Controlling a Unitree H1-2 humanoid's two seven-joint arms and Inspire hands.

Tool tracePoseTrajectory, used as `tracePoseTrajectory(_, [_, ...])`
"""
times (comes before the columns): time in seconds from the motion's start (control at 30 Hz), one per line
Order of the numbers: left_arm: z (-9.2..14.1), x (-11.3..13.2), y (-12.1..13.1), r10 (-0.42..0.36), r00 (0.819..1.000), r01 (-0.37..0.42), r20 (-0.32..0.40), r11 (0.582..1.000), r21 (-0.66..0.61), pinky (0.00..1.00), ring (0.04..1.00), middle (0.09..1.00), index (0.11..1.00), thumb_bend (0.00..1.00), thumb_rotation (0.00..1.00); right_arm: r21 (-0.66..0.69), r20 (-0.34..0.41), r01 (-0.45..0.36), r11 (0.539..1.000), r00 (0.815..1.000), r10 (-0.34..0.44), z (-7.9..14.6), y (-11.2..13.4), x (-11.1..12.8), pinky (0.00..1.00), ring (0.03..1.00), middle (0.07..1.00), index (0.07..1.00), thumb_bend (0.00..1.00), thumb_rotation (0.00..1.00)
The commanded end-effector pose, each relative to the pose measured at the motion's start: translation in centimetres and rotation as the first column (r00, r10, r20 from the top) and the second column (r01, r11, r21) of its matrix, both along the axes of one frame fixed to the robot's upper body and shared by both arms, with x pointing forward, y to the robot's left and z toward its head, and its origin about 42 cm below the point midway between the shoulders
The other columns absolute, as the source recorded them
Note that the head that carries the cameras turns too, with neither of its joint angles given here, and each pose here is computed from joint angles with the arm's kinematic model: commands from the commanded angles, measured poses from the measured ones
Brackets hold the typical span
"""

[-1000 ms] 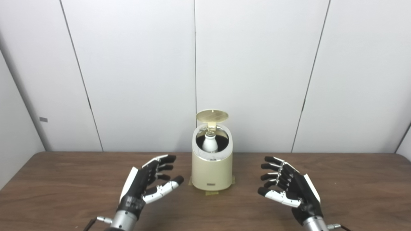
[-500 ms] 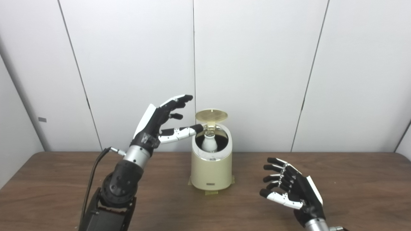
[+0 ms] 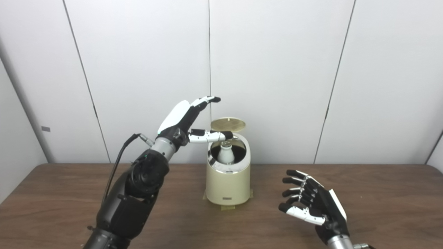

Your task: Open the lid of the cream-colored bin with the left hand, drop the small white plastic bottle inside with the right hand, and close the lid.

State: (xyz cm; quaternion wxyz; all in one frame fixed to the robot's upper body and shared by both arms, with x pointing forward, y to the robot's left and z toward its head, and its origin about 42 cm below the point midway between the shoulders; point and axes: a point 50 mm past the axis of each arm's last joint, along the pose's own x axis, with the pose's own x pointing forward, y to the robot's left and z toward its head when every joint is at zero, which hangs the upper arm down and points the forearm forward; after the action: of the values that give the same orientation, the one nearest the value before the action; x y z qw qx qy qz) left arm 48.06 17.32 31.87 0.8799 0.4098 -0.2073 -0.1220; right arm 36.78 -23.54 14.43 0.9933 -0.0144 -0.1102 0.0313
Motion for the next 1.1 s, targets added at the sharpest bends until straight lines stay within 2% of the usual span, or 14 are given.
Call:
tracePoseTrajectory(0.0, [3.8, 0.6, -0.2, -0.007, 0.993, 0.004, 0.116, 1.0, 0.03, 0.95, 1.0, 0.971, 0.914, 0.9, 0.46, 0.008, 0.093, -0.005, 1.0, 0.996, 0.005, 2.4, 0.3, 0.8, 0.41, 0.544, 0.689, 0.721, 0.77, 0.18])
tracePoseTrajectory(0.1, [3.5, 0.6, -0.2, -0.018, 0.994, 0.012, 0.106, 0.998, 0.057, 0.95, 1.0, 0.958, 0.908, 0.91, 0.46, 0.021, 0.087, -0.007, 1.0, 0.996, 0.005, 2.3, 0.4, 0.8, 0.41, 0.539, 0.687, 0.721, 0.78, 0.17])
tracePoseTrajectory(0.23, [3.3, 0.5, -0.1, -0.029, 0.996, 0.02, 0.087, 0.994, 0.104, 0.99, 1.0, 0.914, 0.868, 0.92, 0.47, 0.022, 0.085, -0.005, 1.0, 0.996, 0.003, 2.3, 0.5, 0.9, 0.41, 0.535, 0.678, 0.72, 0.78, 0.16])
tracePoseTrajectory(0.4, [3.2, 0.4, -0.1, -0.041, 0.996, 0.031, 0.075, 0.991, 0.133, 1.0, 1.0, 0.866, 0.82, 0.92, 0.46, 0.021, 0.087, -0.007, 1.0, 0.996, 0.006, 2.3, 0.6, 0.9, 0.4, 0.531, 0.678, 0.722, 0.77, 0.16])
tracePoseTrajectory(0.83, [3.1, -0.3, 0.2, -0.094, 0.994, 0.083, 0.054, 0.98, 0.18, 1.0, 1.0, 0.85, 0.796, 0.9, 0.43, 0.024, 0.078, -0.006, 1.0, 0.997, 0.004, 2.4, 1.0, 0.9, 0.4, 0.536, 0.674, 0.714, 0.8, 0.17])
tracePoseTrajectory(1.07, [3.1, -1.4, 0.2, -0.147, 0.987, 0.132, 0.063, 0.971, 0.199, 1.0, 1.0, 0.839, 0.788, 0.91, 0.5, 0.022, 0.075, 0.002, 1.0, 0.997, -0.004, 2.4, 1.1, 0.9, 0.39, 0.531, 0.672, 0.72, 0.8, 0.17])
